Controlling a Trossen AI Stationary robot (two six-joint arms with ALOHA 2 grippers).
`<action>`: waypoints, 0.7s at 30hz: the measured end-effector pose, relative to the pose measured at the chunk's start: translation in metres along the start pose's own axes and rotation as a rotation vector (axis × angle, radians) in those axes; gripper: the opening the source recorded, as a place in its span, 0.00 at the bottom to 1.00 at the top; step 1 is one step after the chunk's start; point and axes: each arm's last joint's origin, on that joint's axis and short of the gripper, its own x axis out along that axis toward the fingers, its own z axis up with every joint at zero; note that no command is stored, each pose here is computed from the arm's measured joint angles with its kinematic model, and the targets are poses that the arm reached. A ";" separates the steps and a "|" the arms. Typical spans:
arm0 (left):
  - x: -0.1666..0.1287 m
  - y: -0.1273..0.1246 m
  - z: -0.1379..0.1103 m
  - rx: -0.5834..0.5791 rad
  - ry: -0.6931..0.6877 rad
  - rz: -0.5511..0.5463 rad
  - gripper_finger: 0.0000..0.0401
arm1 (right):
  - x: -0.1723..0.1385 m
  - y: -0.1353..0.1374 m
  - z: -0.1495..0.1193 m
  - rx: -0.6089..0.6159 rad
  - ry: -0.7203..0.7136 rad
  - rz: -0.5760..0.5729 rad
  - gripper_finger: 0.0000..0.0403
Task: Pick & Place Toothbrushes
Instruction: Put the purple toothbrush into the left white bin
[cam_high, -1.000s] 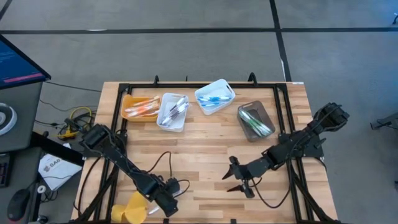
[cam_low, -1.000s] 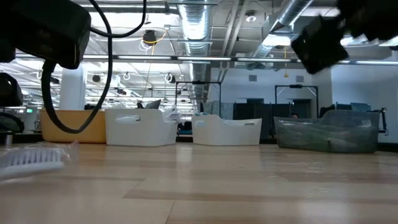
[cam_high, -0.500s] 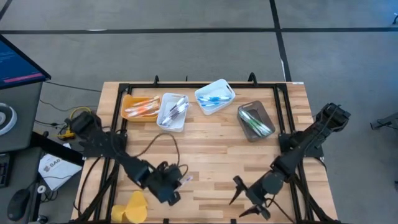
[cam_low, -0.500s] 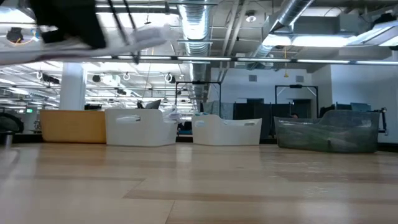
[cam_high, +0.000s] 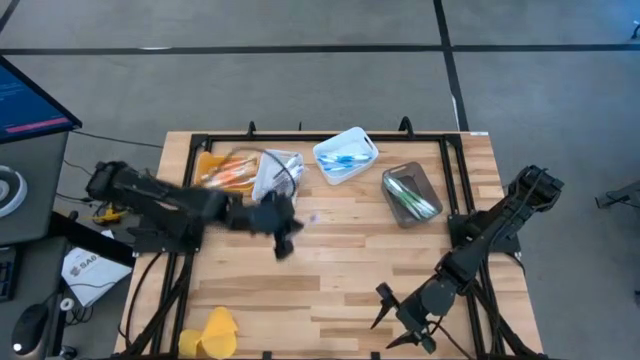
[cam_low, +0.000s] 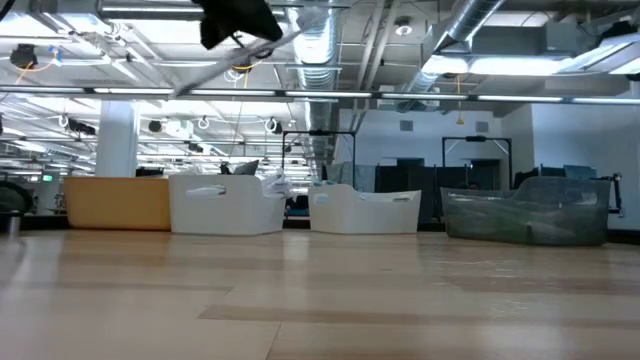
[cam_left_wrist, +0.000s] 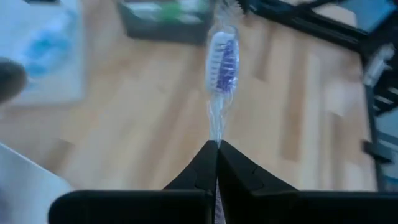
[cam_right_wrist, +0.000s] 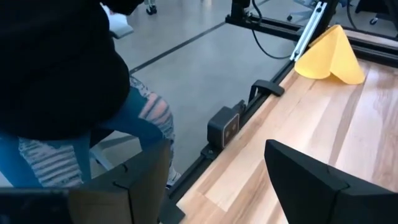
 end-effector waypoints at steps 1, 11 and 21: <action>-0.001 0.012 0.007 0.006 -0.010 0.007 0.00 | 0.000 0.000 -0.001 -0.001 0.007 -0.002 0.63; 0.018 0.151 0.046 -0.073 0.032 0.060 0.00 | -0.003 -0.026 0.001 -0.164 0.035 -0.078 0.63; 0.043 0.208 0.008 -0.161 0.049 0.056 0.00 | -0.022 -0.068 -0.010 -0.057 0.240 -0.201 0.63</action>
